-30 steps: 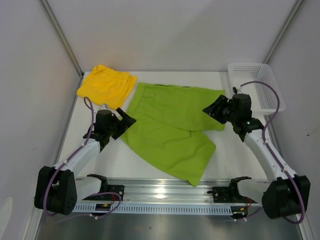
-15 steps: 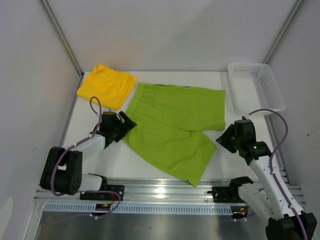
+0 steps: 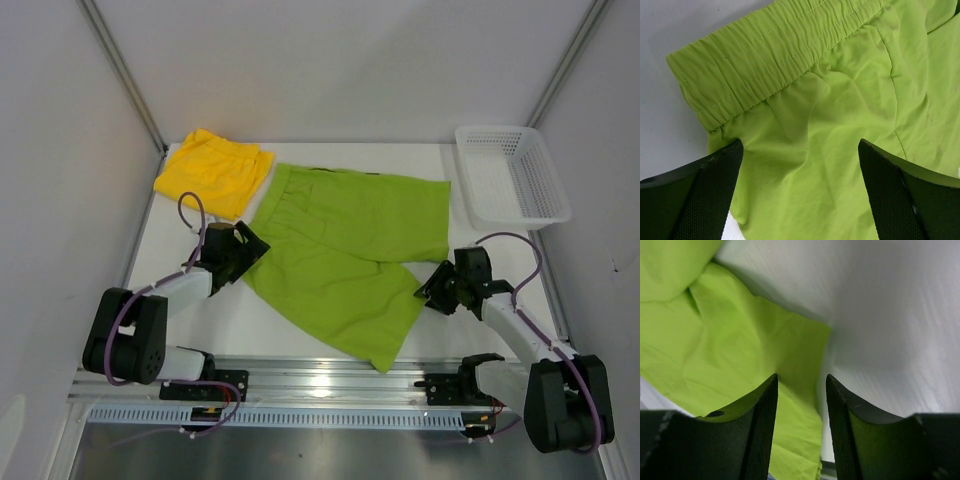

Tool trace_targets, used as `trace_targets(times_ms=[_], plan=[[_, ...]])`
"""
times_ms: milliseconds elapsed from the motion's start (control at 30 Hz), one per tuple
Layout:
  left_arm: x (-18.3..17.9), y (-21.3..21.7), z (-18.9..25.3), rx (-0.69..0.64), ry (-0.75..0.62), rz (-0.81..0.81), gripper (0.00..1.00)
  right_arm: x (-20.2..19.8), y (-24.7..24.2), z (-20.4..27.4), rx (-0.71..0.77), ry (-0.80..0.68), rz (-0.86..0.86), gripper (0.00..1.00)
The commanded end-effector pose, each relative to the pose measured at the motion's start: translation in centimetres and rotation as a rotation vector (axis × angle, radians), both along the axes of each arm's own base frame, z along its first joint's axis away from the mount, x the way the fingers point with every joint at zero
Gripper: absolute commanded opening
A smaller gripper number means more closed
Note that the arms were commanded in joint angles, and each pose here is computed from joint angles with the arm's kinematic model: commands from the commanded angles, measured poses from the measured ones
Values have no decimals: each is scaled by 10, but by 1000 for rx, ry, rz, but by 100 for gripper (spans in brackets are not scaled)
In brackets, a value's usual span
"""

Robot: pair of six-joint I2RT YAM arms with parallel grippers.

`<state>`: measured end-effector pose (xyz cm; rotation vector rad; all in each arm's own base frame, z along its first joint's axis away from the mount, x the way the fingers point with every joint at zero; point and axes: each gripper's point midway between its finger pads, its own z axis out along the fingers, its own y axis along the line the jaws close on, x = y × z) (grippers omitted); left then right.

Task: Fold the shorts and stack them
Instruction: Fold the shorts

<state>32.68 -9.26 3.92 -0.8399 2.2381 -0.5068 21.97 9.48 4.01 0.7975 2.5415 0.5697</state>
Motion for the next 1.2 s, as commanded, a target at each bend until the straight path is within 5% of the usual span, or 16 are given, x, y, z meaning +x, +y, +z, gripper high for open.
trace_targets(times_ms=[0, 233, 700, 1167], plan=[[0, 9, 3, 46, -2, 31, 99, 27, 11, 11, 73, -104, 8, 46], [1, 12, 10, 63, -17, 32, 99, 47, 1, 8, 67, -156, -51, 38], [-2, 16, 9, 88, 3, 37, 99, 100, -37, 8, 31, -284, -124, 2], [3, 19, 19, 106, -12, 43, 99, 128, -52, 54, -37, -441, -153, 6]])
